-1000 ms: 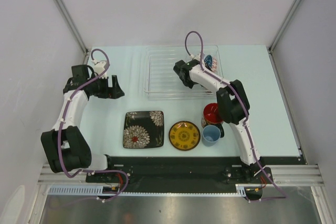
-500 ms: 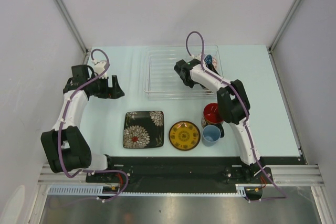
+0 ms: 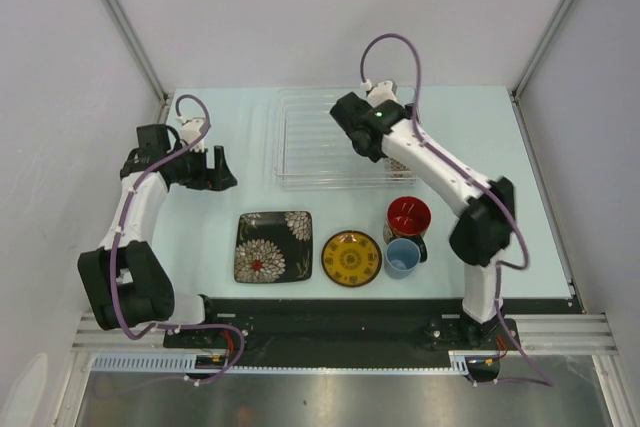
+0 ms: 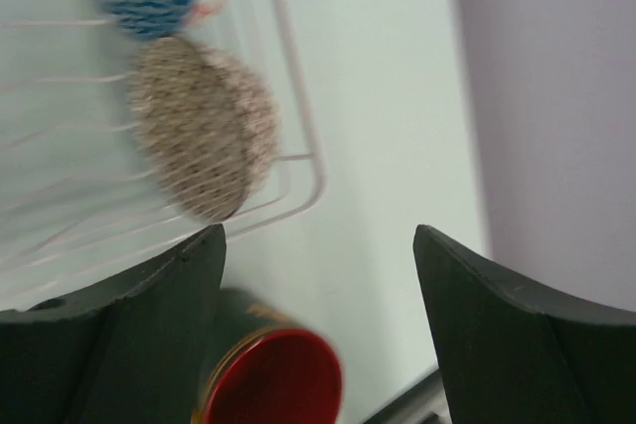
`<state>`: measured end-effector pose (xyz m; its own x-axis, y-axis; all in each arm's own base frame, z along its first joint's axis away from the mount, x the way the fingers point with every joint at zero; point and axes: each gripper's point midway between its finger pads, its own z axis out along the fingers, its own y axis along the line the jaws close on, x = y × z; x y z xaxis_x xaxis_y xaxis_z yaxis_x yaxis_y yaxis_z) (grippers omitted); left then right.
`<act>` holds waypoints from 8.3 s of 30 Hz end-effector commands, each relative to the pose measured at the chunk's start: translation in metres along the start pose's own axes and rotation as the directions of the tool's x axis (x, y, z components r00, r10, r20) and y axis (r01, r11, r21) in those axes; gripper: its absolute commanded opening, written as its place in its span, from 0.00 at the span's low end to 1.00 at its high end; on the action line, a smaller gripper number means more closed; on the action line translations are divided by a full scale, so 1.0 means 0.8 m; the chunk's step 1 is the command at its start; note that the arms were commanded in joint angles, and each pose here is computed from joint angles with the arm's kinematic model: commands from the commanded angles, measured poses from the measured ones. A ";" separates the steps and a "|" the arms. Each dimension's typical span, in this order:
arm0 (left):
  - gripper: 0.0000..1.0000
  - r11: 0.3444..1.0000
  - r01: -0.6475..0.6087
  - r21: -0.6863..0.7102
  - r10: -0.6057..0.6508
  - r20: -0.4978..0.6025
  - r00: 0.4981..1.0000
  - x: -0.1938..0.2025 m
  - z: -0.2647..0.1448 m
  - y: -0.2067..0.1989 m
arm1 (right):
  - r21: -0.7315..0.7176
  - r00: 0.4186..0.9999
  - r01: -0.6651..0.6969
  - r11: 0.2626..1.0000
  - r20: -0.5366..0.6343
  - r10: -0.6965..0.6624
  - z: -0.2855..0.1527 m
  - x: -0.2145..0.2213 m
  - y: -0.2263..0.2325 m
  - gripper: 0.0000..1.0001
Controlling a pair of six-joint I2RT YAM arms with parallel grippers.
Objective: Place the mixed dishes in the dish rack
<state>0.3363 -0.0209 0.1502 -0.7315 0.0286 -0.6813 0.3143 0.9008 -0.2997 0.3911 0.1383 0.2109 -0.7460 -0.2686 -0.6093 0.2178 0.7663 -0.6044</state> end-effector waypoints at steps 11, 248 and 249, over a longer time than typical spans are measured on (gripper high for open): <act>0.90 0.921 -0.378 0.096 0.389 -0.180 0.903 0.094 -0.041 0.000 | -0.960 0.988 -0.067 0.273 -0.025 0.155 -0.232 0.066 0.103 0.79; 0.87 0.991 -0.019 0.135 0.018 0.011 1.000 -0.006 0.029 0.029 | 0.168 -0.014 0.835 0.524 0.958 -0.285 -0.032 -0.207 0.108 0.00; 0.87 0.991 -0.021 0.133 0.019 0.010 1.000 -0.006 0.029 0.029 | 0.166 -0.010 0.835 0.525 0.958 -0.288 -0.029 -0.206 0.109 0.00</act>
<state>0.3545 -0.0107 0.1210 -0.7489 0.0473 -0.6610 0.3879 0.8400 -0.3793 0.5301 0.2491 0.2665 0.5148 -0.8135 -0.2705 -0.3759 0.0693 -0.9241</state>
